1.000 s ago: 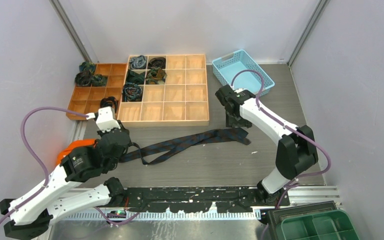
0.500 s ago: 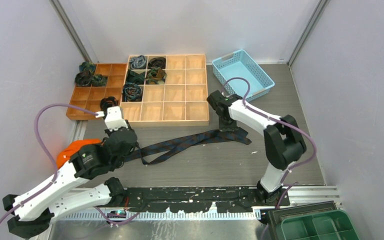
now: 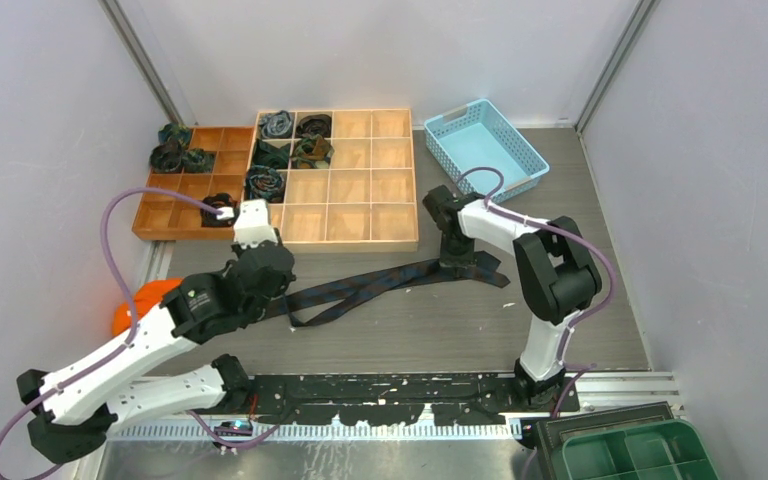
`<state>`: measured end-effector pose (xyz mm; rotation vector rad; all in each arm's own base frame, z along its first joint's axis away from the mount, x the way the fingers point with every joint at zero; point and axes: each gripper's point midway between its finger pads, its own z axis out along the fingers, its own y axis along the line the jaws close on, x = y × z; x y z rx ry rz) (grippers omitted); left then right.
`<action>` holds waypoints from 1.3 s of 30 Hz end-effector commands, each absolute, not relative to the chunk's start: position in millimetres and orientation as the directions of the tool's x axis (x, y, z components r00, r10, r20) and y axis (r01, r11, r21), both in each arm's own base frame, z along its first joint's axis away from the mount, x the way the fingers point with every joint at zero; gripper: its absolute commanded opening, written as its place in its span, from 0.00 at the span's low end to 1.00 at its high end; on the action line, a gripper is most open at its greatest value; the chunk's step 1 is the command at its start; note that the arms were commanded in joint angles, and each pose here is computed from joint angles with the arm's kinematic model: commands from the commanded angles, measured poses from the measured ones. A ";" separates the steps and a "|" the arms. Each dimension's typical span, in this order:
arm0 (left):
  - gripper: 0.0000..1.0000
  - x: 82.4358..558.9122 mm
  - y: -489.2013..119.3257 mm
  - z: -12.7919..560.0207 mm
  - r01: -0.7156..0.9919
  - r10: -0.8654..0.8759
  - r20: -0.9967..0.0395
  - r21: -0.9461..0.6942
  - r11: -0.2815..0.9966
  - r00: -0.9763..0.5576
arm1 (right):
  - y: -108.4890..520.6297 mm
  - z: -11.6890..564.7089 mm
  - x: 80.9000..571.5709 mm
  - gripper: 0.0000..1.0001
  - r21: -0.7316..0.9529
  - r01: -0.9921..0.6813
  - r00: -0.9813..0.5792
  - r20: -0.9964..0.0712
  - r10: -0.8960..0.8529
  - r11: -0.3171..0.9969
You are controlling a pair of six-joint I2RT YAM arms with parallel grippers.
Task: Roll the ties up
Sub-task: Flatten out the tie at the center of the board.
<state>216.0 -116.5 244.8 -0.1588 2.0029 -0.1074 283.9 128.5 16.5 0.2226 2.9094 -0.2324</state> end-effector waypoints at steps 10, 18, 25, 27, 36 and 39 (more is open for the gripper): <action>0.20 232.5 -144.5 241.2 -0.022 -0.215 -0.867 -0.230 0.973 -0.449 | 14.2 25.2 289.5 0.01 -0.257 0.419 -0.901 -0.234 0.365 0.871; 0.21 225.3 -116.7 254.5 -0.091 -0.289 -0.870 -0.276 0.957 -0.400 | -0.5 89.8 318.1 0.04 -0.179 0.476 -0.835 -0.398 0.380 0.861; 0.22 213.3 -77.5 300.7 -0.154 -0.346 -0.894 -0.314 0.937 -0.284 | 126.2 186.7 323.8 0.47 -0.067 0.149 -0.791 -0.606 0.078 0.987; 0.22 208.9 -65.7 310.4 -0.176 -0.362 -0.896 -0.325 0.929 -0.256 | 176.8 185.7 318.3 0.50 0.021 0.012 -0.804 -0.594 0.022 1.000; 0.24 193.2 -36.0 342.3 -0.195 -0.396 -0.899 -0.362 0.912 -0.185 | 326.5 144.9 306.0 0.51 0.034 -0.352 -0.799 -0.532 -0.281 0.935; 0.24 189.2 -31.0 342.2 -0.192 -0.408 -0.896 -0.375 0.907 -0.175 | 356.8 127.2 302.8 0.53 0.038 -0.404 -0.800 -0.500 -0.332 0.914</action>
